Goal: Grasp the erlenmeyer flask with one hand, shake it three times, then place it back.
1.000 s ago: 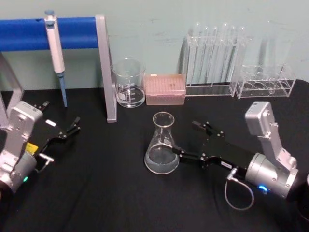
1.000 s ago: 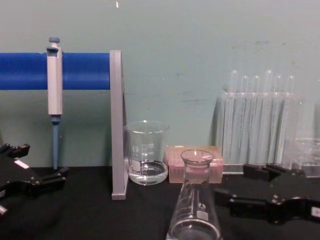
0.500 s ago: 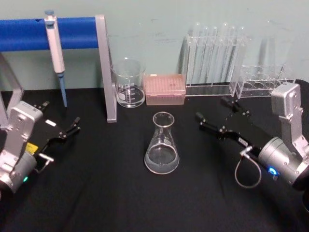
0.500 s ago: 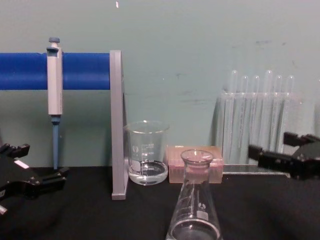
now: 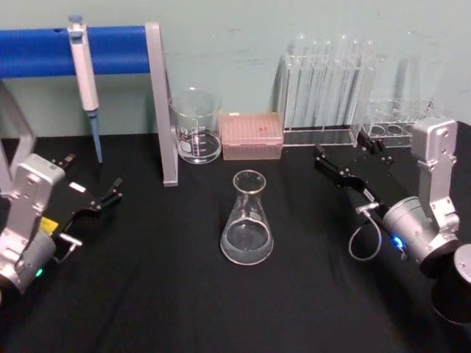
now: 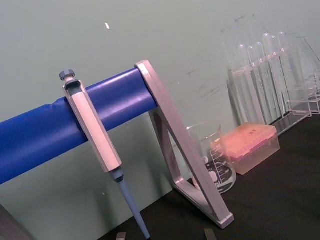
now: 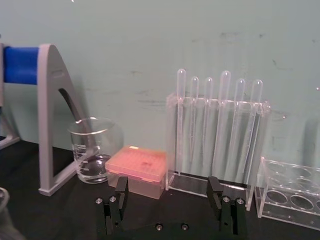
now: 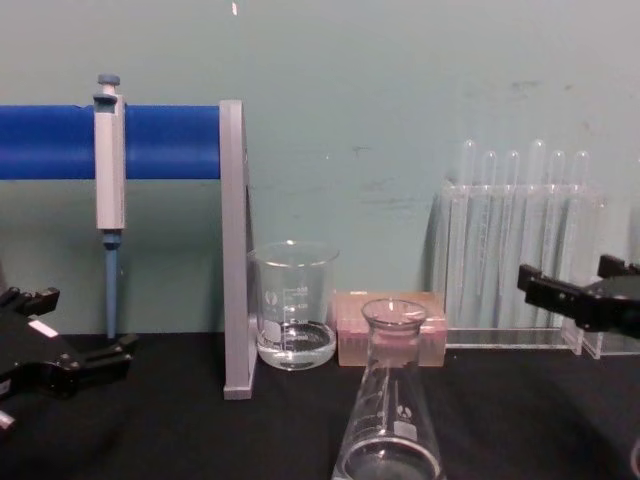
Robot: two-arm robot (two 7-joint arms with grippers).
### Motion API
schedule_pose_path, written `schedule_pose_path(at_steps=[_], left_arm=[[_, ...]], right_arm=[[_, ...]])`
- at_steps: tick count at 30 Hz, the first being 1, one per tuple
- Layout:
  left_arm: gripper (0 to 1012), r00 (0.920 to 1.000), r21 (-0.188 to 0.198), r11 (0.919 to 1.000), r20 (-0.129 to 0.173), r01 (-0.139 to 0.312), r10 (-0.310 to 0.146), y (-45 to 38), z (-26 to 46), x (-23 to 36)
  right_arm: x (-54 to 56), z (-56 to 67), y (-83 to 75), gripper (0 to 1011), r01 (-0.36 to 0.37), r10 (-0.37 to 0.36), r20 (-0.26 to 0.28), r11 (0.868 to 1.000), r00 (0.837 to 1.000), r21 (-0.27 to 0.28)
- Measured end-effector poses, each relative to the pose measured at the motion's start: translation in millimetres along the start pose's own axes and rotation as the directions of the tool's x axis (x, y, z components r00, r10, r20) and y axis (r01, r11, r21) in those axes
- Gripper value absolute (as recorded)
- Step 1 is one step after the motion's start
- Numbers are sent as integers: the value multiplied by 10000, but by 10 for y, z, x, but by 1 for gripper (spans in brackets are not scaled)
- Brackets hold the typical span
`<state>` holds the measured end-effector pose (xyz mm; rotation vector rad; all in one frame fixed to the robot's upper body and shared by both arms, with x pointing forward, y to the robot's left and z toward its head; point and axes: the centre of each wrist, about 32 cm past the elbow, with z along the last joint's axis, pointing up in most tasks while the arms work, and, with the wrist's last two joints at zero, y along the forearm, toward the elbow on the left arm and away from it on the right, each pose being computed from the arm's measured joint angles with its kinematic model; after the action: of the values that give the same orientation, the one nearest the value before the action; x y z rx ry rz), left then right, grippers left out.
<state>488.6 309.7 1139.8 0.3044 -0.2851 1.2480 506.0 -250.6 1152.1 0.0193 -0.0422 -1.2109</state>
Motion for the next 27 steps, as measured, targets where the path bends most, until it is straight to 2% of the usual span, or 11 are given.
schedule_pose_path(at_steps=[5,14,27], left_arm=[[1001,10000,1,10000,-1,1,-1,0,0,0],[1001,10000,0,10000,0,0,0,0,0,0],[1001,10000,1,10000,0,1,-1,0,0,0]], right_arm=[[-24,-136,62,1000,159,-158,43,9997,9999,-208],[-59,-304,104,1000,140,-132,104,9969,9999,-770],[-78,-372,100,1000,102,-87,134,9934,9999,-1144]])
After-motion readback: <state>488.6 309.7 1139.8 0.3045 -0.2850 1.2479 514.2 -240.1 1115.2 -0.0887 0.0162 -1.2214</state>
